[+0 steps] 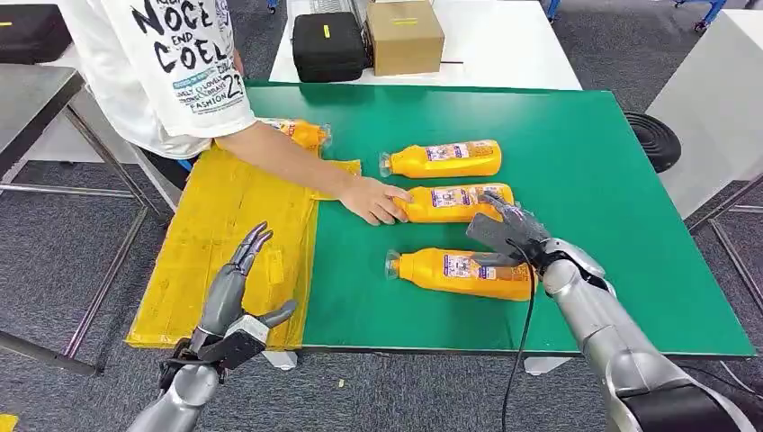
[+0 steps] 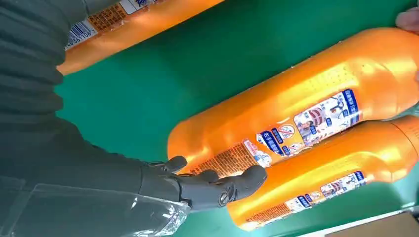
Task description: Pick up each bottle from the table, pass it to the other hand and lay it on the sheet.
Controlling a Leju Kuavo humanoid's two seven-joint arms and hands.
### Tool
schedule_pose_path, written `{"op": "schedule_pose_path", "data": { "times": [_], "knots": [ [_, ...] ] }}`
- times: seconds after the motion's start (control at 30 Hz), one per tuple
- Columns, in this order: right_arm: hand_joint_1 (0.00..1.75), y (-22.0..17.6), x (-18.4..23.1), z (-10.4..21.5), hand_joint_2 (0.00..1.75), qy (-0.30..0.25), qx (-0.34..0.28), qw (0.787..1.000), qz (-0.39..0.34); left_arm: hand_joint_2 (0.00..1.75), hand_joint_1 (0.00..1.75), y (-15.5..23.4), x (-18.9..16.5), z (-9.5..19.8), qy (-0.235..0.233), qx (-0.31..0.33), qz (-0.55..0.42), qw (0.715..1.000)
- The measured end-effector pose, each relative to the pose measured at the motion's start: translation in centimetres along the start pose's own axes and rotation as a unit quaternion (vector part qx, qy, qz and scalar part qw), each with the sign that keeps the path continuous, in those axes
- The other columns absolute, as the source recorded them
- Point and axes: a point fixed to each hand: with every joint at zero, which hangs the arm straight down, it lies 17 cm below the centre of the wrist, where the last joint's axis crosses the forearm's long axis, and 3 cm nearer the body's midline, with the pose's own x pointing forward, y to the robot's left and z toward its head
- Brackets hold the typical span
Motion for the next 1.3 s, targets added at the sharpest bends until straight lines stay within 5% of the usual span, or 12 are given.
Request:
{"op": "schedule_pose_path", "data": {
  "times": [0.47,0.97,1.3],
  "knots": [
    [0.0,2.8,5.1,2.7,1.75,-0.064,-0.037,0.997,-0.014,1.75,0.0,-0.3,0.2,2.6,0.017,0.013,-0.021,1.0],
    [0.0,2.0,18.4,5.3,1.75,-0.18,-0.118,0.976,-0.013,1.75,0.0,1.6,2.3,2.8,0.023,0.051,-0.031,0.998],
    [0.0,3.1,19.9,5.9,1.75,-0.192,-0.115,0.974,-0.028,1.75,0.0,2.0,2.8,3.2,0.026,0.061,-0.027,0.997]
  ]
}}
